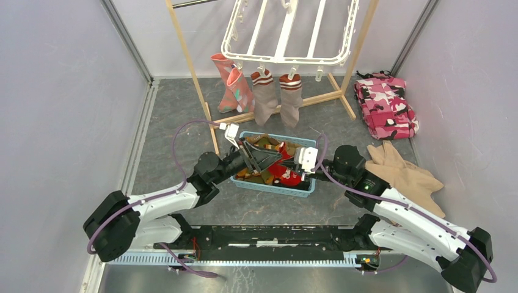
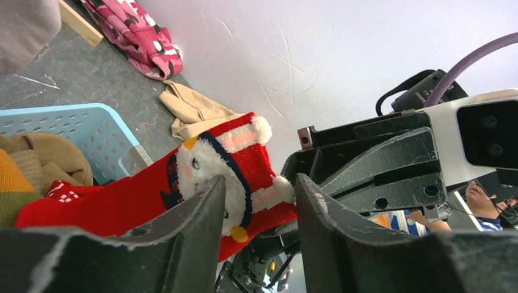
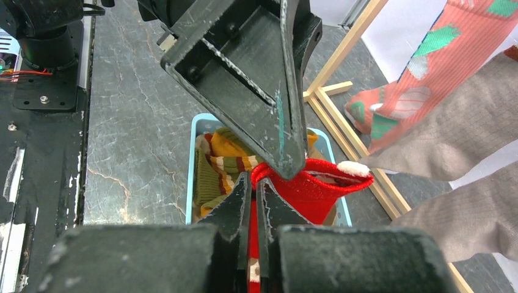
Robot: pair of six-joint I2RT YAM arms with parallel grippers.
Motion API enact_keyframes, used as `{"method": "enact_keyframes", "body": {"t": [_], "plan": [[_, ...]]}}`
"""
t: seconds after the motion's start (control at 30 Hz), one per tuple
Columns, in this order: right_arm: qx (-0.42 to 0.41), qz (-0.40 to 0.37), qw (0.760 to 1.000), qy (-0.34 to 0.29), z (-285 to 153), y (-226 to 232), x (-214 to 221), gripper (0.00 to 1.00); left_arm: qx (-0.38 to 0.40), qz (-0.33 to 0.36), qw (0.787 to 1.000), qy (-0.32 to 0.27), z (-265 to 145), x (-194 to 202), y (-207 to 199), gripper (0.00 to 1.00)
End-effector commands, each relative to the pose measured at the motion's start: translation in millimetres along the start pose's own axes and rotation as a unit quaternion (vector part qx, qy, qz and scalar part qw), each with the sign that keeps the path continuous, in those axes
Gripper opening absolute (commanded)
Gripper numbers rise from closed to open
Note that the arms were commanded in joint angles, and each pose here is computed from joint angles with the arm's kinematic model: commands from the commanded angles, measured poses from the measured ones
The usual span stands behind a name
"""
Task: Clip the socks to the hanger
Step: Pick up the sock from the bin.
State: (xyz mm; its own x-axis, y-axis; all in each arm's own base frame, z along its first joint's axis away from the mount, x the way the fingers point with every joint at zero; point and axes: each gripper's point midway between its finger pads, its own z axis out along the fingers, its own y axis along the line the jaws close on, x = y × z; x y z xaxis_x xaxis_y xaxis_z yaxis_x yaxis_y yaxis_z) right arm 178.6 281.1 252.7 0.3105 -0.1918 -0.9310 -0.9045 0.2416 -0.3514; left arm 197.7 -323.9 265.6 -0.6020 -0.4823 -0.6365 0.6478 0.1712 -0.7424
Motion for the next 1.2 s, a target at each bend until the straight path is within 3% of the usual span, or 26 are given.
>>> {"method": "enact_keyframes", "body": {"t": [0.0, 0.17, 0.33, 0.4, 0.57, 0.73, 0.8, 0.97, 1.17], "plan": [[-0.002, -0.002, 1.000, -0.021, 2.5, 0.4, -8.6, 0.02, 0.021, -0.009, 1.000, 0.003, 9.8, -6.7, -16.8, 0.49], [-0.002, 0.001, 1.000, -0.016, 3.9, 0.9, -4.8, 0.02, 0.026, -0.005, 1.000, 0.007, 10.3, -6.1, -18.7, 0.16], [0.001, 0.004, 1.000, -0.013, 3.6, -0.1, -3.6, 0.06, 0.029, 0.009, 1.000, 0.005, 7.7, -6.7, -19.9, 0.03], [0.003, 0.005, 1.000, -0.012, 3.0, -0.2, -3.1, 0.12, 0.027, 0.023, 0.999, -0.001, 5.2, -8.5, -19.2, 0.02], [-0.001, -0.007, 1.000, -0.009, -2.7, 2.5, -3.3, 0.37, -0.006, 0.120, 0.993, 0.003, -5.7, -13.3, -7.4, 0.02], [0.006, -0.021, 1.000, -0.022, -9.6, 2.1, -10.2, 0.53, 0.003, 0.253, 0.965, 0.067, -24.7, -6.4, -5.3, 0.02], [0.008, -0.023, 0.999, -0.027, -10.0, 0.7, -13.6, 0.57, 0.014, 0.295, 0.950, 0.105, -31.6, -2.3, -5.5, 0.02], [-0.018, -0.038, 0.998, -0.041, -5.9, 6.4, -20.3, 0.62, 0.070, 0.325, 0.923, 0.196, -48.0, 19.4, -8.2, 0.02], [-0.067, -0.042, 0.996, -0.040, 2.2, 19.1, -18.5, 0.63, 0.158, 0.340, 0.898, 0.232, -59.1, 34.6, -30.5, 0.02]]}}
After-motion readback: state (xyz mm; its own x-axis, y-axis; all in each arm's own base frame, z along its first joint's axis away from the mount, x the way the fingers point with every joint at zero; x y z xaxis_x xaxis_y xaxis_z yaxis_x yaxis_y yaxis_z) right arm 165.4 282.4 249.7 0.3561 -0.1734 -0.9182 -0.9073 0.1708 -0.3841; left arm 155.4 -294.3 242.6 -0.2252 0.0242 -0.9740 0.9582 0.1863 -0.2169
